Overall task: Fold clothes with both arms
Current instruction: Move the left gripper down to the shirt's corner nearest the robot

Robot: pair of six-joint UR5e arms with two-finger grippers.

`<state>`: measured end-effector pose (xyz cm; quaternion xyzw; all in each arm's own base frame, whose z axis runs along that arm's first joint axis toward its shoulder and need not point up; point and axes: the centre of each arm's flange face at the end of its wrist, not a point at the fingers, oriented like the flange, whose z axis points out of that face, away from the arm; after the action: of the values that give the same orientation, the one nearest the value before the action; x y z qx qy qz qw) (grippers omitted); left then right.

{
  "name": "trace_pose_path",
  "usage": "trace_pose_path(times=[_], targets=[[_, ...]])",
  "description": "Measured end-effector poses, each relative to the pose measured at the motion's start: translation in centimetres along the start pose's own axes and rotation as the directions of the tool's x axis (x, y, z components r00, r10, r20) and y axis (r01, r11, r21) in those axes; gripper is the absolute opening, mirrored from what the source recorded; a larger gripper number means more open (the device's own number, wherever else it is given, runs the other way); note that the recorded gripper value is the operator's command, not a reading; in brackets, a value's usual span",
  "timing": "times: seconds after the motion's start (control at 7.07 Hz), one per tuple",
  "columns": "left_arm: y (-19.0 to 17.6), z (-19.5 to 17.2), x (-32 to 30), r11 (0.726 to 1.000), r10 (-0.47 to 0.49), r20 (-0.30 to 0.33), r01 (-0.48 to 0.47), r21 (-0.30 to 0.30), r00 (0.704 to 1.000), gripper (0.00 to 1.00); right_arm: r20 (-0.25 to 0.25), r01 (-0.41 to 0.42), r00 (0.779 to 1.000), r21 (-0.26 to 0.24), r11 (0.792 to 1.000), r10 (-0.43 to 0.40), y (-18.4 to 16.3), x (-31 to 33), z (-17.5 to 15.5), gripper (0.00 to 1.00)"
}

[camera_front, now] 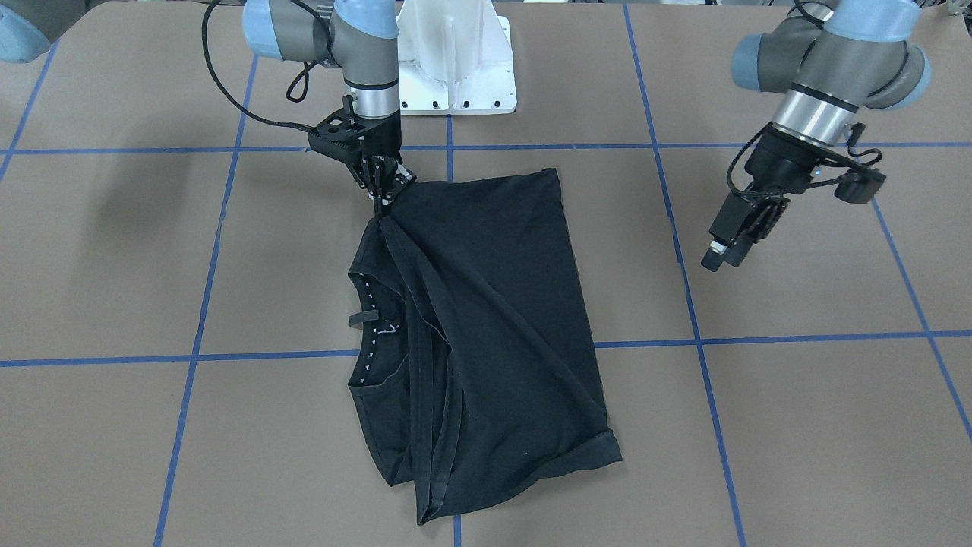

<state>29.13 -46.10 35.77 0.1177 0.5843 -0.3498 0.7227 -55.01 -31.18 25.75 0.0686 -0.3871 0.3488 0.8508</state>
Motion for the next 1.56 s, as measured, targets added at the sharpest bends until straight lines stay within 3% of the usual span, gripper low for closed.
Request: trace_pose_path(times=[0.28,0.42,0.71,0.99,1.56], targets=[[10.4,2.1,-0.5,0.981,-0.195,-0.032,0.195,-0.001,0.98,0.75,0.005,0.002,1.0,-0.014,1.0,-0.002,-0.4,1.2,-0.8,0.0],[15.8,2.8,-1.7,0.969,-0.247,-0.02,0.247,-0.014,0.969,0.75,0.004,0.005,1.0,-0.016,1.0,-0.005,-0.3,1.6,-0.8,0.0],[23.0,3.4,-4.3,0.957,-0.287,0.061,0.289,-0.036,0.956,0.74,-0.003,0.013,1.0,-0.02,1.0,-0.013,0.1,2.2,-0.6,0.0],[26.9,3.5,-5.9,0.95,-0.298,0.124,0.307,-0.059,0.947,0.71,-0.005,0.02,1.0,-0.024,1.0,-0.02,0.6,2.5,-0.6,0.0],[30.5,2.8,-6.6,0.94,-0.305,0.156,0.323,-0.109,0.939,0.68,-0.006,0.022,1.0,-0.026,0.999,-0.023,0.7,2.6,-0.6,0.0]])
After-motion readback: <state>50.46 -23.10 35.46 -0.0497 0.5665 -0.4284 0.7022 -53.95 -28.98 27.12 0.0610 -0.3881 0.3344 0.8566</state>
